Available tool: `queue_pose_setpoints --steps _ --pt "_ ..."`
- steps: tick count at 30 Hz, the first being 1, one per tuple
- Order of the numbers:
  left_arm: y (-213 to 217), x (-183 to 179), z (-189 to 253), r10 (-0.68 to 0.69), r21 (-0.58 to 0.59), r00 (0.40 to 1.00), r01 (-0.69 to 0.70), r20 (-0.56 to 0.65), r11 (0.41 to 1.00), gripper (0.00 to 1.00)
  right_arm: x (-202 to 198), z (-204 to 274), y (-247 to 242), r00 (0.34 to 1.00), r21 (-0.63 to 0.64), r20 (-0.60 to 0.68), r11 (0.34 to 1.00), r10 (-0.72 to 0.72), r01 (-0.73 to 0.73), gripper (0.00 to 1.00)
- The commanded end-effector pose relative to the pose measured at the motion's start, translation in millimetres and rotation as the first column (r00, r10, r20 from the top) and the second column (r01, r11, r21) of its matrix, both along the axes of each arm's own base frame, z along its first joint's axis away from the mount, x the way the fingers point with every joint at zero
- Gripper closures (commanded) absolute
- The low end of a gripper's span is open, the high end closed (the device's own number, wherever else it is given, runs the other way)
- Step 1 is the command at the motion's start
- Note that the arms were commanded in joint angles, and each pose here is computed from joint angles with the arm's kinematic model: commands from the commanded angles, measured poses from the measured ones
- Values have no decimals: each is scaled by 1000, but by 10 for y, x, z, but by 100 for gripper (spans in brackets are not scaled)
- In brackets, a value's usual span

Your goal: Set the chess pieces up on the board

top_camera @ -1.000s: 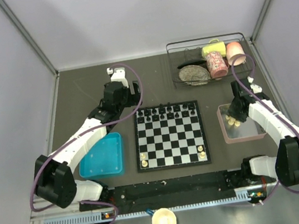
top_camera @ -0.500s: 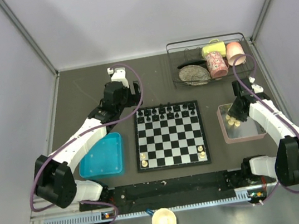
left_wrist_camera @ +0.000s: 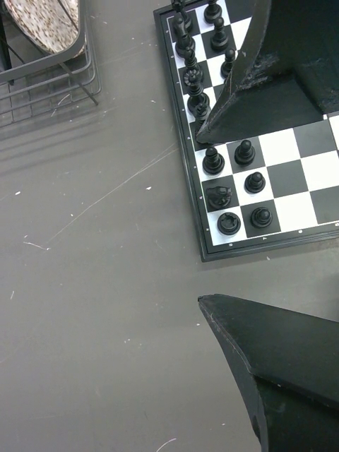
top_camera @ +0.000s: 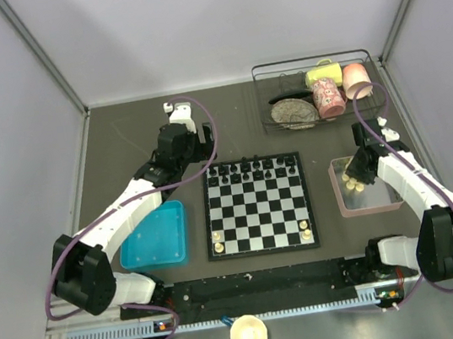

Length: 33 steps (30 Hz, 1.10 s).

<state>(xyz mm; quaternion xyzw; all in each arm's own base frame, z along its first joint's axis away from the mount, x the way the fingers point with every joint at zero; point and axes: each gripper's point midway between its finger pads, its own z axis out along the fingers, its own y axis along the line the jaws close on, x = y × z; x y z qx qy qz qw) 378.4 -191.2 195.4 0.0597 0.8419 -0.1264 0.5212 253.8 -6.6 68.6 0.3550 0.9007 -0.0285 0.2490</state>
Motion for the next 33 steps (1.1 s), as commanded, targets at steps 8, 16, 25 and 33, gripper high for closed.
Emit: queue_pose_setpoints --steps 8,16,25,33 --pt "-97 64 235 -23 -29 998 25 60 999 9 -18 -57 -80 1000 -23 -9 999 -30 29 78" --pt "-96 59 220 -25 -27 998 26 58 999 9 -14 -69 -83 1000 -25 -11 999 -29 29 91" --pt "-114 60 204 -31 -30 998 33 55 999 9 23 81 -98 999 -36 42 999 -16 17 100" --pt "-124 58 211 -34 -32 998 35 55 999 9 30 170 -84 998 -36 57 999 11 -9 100"
